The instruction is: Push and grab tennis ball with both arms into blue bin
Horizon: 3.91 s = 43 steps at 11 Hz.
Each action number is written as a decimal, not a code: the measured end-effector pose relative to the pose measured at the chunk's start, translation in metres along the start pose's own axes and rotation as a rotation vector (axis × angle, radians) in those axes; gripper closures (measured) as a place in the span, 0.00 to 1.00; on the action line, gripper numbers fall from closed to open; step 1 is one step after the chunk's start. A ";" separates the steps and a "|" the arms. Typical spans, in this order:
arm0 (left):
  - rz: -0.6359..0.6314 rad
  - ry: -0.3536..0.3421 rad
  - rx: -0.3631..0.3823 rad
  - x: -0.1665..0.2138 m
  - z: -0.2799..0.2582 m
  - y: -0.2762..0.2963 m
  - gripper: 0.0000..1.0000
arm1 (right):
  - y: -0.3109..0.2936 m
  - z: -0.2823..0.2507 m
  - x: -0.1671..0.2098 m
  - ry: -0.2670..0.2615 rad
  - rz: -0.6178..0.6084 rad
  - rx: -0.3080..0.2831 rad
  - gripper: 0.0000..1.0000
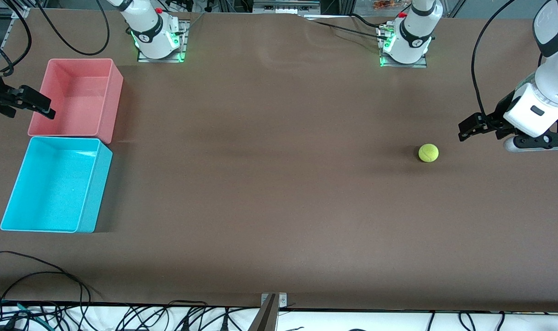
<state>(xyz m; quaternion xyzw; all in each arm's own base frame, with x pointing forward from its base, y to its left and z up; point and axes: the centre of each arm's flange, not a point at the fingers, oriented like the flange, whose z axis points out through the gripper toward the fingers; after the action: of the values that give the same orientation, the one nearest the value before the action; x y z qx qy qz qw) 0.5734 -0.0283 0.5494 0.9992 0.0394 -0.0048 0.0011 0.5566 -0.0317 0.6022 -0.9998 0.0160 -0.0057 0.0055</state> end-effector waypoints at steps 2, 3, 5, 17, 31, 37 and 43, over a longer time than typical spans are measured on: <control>0.000 -0.001 0.000 0.000 0.000 0.000 0.00 | 0.000 0.000 0.000 0.000 0.000 0.000 0.00; 0.000 -0.001 0.000 0.000 0.000 0.000 0.00 | 0.000 0.000 0.000 0.000 0.001 0.000 0.00; 0.000 -0.001 0.000 0.000 0.000 0.000 0.00 | 0.000 0.000 0.000 -0.001 0.000 0.000 0.00; -0.004 -0.013 0.002 -0.002 -0.009 -0.002 0.00 | 0.011 -0.016 -0.008 -0.037 0.020 0.002 0.00; -0.900 -0.146 0.030 0.008 0.035 -0.115 0.99 | 0.011 -0.016 -0.009 -0.042 0.021 0.002 0.00; -1.269 -0.145 0.045 0.009 0.159 -0.165 0.99 | 0.011 -0.016 -0.009 -0.042 0.020 0.002 0.00; -1.388 -0.154 0.056 -0.031 0.286 -0.177 0.99 | 0.011 -0.016 -0.009 -0.042 0.020 0.002 0.00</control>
<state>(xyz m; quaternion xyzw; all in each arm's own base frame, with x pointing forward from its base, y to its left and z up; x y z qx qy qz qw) 0.5254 0.1454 0.2631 0.7396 0.6683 -0.0762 -0.0253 0.5470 -0.0422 0.6177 -0.9995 0.0259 0.0154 0.0068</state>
